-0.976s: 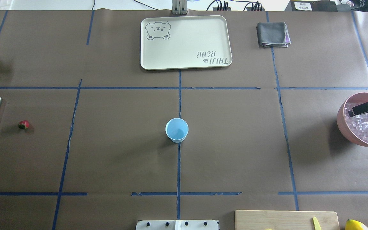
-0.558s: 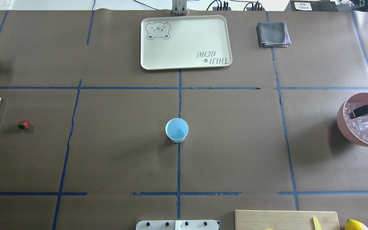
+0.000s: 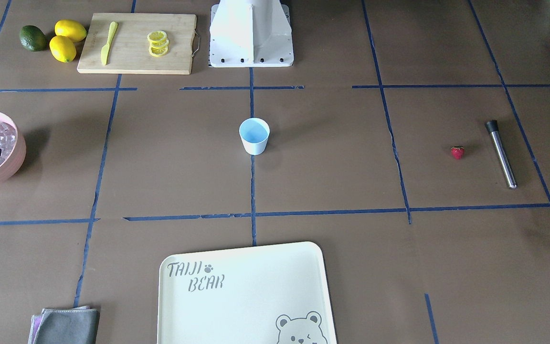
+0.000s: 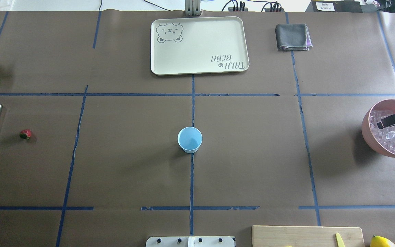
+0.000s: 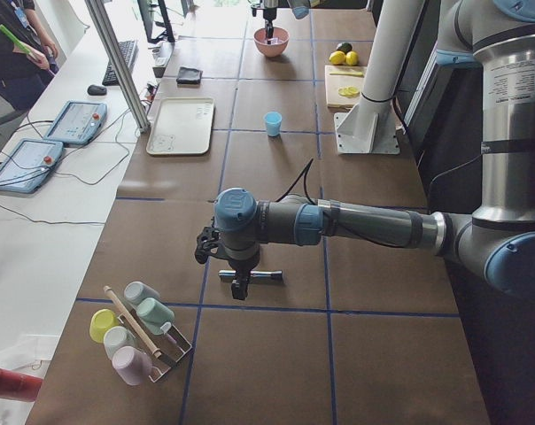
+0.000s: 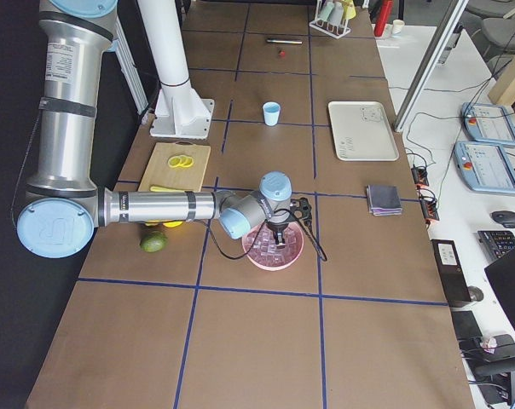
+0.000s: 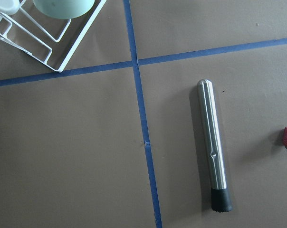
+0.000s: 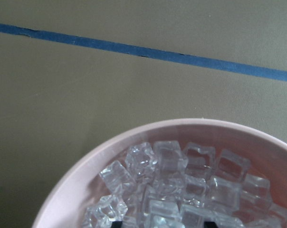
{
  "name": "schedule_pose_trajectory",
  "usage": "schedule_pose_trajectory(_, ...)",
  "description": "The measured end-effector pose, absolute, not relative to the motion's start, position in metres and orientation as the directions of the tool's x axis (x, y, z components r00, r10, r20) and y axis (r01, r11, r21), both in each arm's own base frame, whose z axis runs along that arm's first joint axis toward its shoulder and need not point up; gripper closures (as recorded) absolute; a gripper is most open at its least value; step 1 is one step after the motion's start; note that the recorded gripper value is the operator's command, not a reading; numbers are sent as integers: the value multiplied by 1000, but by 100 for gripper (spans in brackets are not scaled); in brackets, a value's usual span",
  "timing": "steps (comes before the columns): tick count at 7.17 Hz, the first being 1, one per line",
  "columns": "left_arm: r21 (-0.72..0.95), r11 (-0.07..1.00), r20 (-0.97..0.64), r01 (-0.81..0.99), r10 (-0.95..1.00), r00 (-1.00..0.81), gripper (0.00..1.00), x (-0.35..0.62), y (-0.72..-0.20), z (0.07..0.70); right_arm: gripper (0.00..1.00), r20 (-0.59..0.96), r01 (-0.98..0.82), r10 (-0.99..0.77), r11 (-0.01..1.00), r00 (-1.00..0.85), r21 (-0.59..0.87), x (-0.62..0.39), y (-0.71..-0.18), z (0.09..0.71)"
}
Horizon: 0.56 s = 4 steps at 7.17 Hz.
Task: Mash ice and strawberries in cup
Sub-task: 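Close the right gripper on an ice cube in the bowl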
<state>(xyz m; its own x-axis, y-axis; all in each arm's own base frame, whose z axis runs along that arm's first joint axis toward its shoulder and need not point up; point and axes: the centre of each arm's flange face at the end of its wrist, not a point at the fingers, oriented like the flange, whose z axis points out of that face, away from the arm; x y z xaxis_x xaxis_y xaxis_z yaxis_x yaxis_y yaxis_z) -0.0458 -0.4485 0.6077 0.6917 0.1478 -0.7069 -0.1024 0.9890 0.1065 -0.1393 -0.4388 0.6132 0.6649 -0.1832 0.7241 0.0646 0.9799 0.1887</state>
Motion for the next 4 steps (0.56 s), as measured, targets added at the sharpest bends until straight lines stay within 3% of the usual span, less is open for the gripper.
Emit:
schedule_pose_trajectory(1,107,989,-707,-102,148,692,0,-46,-448,608,35,724,66,-183,980,665,188,-138,-437,614)
schedule_pose_trajectory(4,104,989,-707,-102,146,693,0,-46,-448,609,51,724,67,-183,980,665,186,-138,-435,615)
